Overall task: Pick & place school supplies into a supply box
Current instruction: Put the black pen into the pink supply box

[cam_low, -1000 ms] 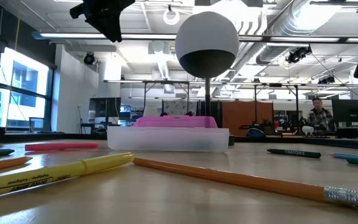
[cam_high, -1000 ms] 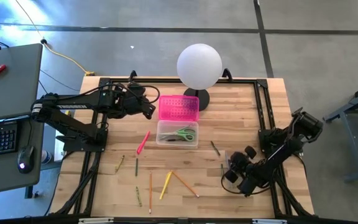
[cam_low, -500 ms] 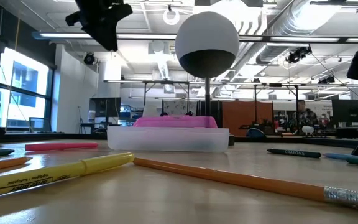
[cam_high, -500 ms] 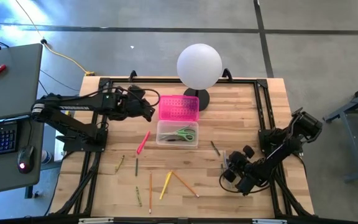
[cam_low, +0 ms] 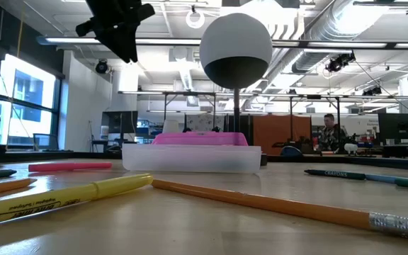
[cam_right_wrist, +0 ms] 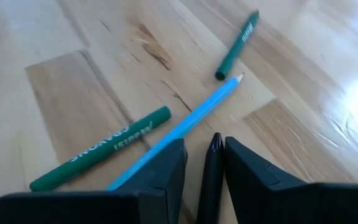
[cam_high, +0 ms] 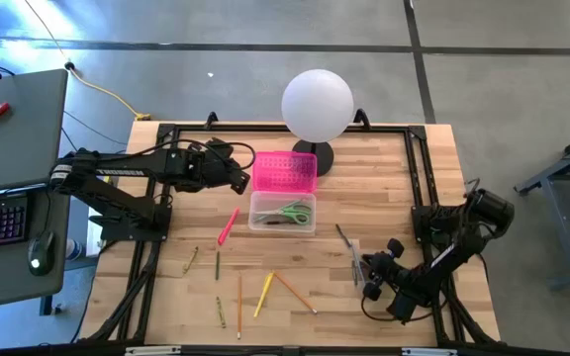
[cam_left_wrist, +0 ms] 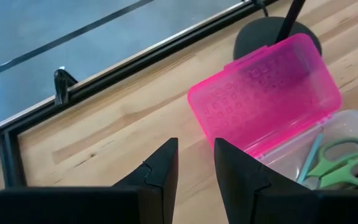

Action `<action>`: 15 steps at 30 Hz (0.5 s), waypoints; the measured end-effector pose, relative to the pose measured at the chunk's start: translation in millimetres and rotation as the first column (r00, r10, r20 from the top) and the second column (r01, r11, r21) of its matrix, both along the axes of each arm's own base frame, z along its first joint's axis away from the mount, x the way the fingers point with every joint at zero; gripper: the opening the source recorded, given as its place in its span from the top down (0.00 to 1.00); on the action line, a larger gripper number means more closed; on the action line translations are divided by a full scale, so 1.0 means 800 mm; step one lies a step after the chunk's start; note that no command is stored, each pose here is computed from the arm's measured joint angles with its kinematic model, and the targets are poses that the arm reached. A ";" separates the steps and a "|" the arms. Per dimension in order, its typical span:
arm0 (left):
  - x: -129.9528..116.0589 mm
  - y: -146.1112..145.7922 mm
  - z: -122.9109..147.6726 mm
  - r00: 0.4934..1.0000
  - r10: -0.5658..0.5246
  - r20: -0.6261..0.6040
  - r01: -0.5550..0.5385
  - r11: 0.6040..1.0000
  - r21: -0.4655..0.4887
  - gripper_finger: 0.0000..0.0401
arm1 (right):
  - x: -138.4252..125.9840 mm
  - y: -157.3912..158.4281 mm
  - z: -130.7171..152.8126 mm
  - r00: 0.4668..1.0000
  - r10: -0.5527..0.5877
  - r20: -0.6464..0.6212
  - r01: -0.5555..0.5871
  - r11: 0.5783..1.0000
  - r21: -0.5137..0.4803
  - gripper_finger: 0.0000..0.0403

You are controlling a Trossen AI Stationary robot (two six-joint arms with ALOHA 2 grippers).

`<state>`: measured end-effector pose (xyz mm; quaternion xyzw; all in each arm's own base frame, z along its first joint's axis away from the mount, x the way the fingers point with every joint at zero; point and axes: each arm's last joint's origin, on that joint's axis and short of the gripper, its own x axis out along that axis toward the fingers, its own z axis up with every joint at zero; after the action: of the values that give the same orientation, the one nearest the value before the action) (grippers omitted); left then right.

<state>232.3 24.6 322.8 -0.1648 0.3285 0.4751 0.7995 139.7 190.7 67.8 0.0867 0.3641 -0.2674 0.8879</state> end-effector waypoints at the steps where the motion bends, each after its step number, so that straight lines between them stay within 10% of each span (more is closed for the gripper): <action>1: 0.001 0.000 0.001 1.000 -0.003 0.008 0.003 1.000 0.002 0.67 | -0.001 0.001 -0.003 1.000 0.010 0.009 -0.010 1.000 -0.021 0.77; 15: 0.012 0.000 0.007 0.994 -0.018 0.112 0.018 1.000 -0.005 0.67 | -0.016 0.010 -0.048 0.963 0.164 0.216 -0.126 0.975 -0.181 0.77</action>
<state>241.8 24.5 328.1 -0.1903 0.2861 0.4570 0.8204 126.6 198.5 29.7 0.0160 0.2411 -0.2190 0.9454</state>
